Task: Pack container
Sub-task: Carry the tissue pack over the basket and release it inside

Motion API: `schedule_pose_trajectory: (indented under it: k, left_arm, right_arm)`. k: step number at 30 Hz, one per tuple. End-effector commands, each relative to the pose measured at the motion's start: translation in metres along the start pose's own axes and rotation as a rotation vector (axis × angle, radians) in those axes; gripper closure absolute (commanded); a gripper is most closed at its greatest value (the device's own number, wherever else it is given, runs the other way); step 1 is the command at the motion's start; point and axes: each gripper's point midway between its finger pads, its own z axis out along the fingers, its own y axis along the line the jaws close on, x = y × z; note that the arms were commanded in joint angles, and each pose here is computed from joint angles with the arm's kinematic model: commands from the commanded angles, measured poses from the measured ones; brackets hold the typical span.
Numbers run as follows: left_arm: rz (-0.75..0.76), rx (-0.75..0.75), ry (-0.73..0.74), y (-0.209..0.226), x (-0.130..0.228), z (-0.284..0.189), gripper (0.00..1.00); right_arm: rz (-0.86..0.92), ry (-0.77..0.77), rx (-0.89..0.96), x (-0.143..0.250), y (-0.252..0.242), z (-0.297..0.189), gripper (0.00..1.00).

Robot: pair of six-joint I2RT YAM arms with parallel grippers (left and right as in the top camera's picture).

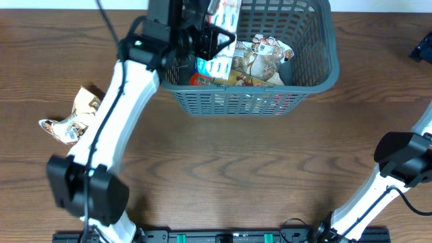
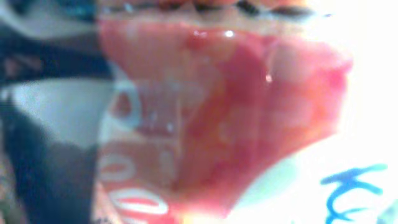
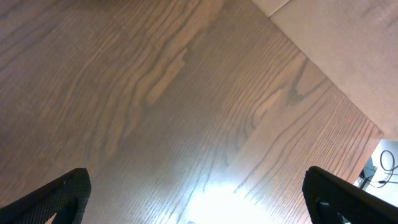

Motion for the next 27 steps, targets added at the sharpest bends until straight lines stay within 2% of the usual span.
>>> schedule_pose_trajectory:
  k: [1,13,14,17,19,21,27]
  left_arm:
    - [0.011,0.025,0.015,0.000,0.001,0.008,0.94]
    - [-0.048,-0.018,0.137,0.021,0.037,0.030,0.94]
    - [-0.051,-0.019,0.144,0.022,0.039,0.031,0.92]
    - [-0.060,-0.021,0.159,0.024,0.044,0.033,0.76]
    - [-0.065,-0.022,0.167,0.025,0.046,0.035,0.75]
    - [-0.068,-0.024,0.174,0.026,0.048,0.035,0.65]
    - [-0.077,-0.108,0.202,0.040,0.056,0.033,0.63]
  right_arm:
    - [0.019,-0.010,0.008,-0.001,-0.004,-0.004,0.01]
    - [0.019,-0.010,0.008,-0.001,-0.004,-0.004,0.01]
    - [0.019,-0.010,0.008,-0.001,-0.004,-0.004,0.01]
    - [0.019,-0.010,0.008,-0.001,-0.004,-0.004,0.01]
    - [0.019,-0.010,0.008,-0.001,-0.004,-0.004,0.01]
    - [0.019,-0.010,0.008,-0.001,-0.004,-0.004,0.01]
    - [0.019,-0.010,0.008,-0.001,-0.004,-0.004,0.01]
